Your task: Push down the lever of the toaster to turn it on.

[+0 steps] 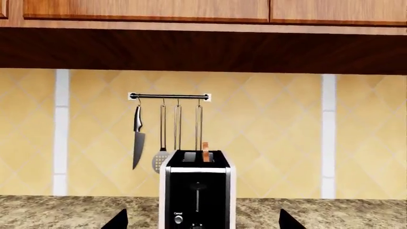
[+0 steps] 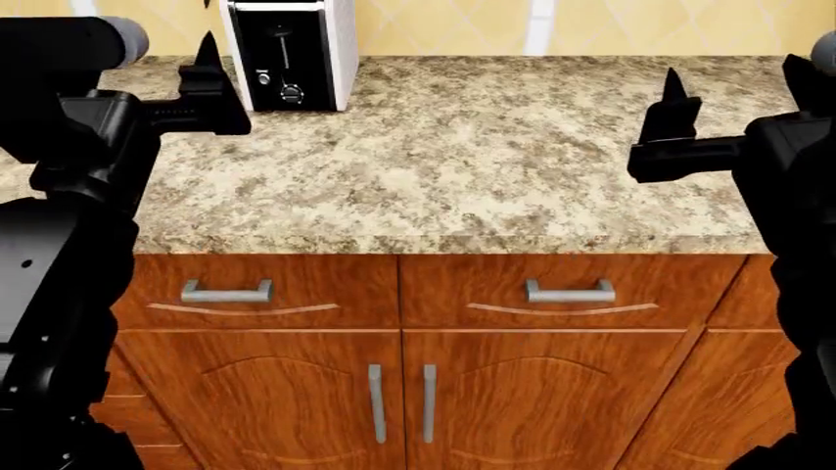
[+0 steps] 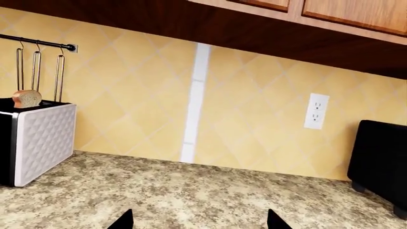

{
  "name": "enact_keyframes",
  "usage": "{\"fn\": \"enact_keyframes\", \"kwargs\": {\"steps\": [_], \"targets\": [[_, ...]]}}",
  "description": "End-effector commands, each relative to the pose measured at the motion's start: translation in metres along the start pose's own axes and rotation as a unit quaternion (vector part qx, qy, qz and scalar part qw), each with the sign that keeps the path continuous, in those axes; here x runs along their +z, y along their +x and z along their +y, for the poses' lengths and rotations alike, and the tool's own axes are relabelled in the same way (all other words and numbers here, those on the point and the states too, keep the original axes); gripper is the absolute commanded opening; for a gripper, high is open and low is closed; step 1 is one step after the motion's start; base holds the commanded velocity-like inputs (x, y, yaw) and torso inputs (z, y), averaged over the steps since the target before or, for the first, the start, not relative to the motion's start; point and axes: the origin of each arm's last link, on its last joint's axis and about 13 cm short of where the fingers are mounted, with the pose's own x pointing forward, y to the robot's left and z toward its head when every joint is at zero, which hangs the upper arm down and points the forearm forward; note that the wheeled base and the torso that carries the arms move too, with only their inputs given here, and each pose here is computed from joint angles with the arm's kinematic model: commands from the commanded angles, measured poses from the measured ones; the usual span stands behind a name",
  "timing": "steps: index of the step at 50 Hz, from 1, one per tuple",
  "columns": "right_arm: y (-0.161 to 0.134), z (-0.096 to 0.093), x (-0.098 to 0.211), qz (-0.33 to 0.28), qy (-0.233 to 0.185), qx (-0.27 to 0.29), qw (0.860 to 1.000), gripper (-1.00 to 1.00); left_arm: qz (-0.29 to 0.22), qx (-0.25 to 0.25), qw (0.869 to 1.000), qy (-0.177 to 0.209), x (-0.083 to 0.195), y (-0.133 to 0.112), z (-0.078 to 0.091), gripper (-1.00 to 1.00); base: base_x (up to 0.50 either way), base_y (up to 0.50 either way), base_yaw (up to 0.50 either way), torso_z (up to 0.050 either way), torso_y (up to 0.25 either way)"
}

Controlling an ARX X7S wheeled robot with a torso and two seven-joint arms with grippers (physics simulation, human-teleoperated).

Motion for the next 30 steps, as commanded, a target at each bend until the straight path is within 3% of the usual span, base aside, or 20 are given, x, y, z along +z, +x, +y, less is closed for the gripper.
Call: {"fn": "enact_keyframes", "kwargs": {"steps": [1, 30], "targets": [[-0.0039, 0.0016, -0.0037, -0.006, 0.004, 0.0, 1.0, 1.0, -0.004, -0.001, 1.0, 0.006, -0.0034, -0.0035, -0.0017, 1.0, 0.0, 0.0, 0.0, 0.05, 0.0], [-0.0053, 0.0038, -0.0069, -0.011, 0.005, -0.001, 1.0, 1.0, -0.011, 0.001, 1.0, 0.014, -0.0006, -0.0043, -0.0032, 1.0, 0.0, 0.0, 0.0, 0.05, 0.0]]}}
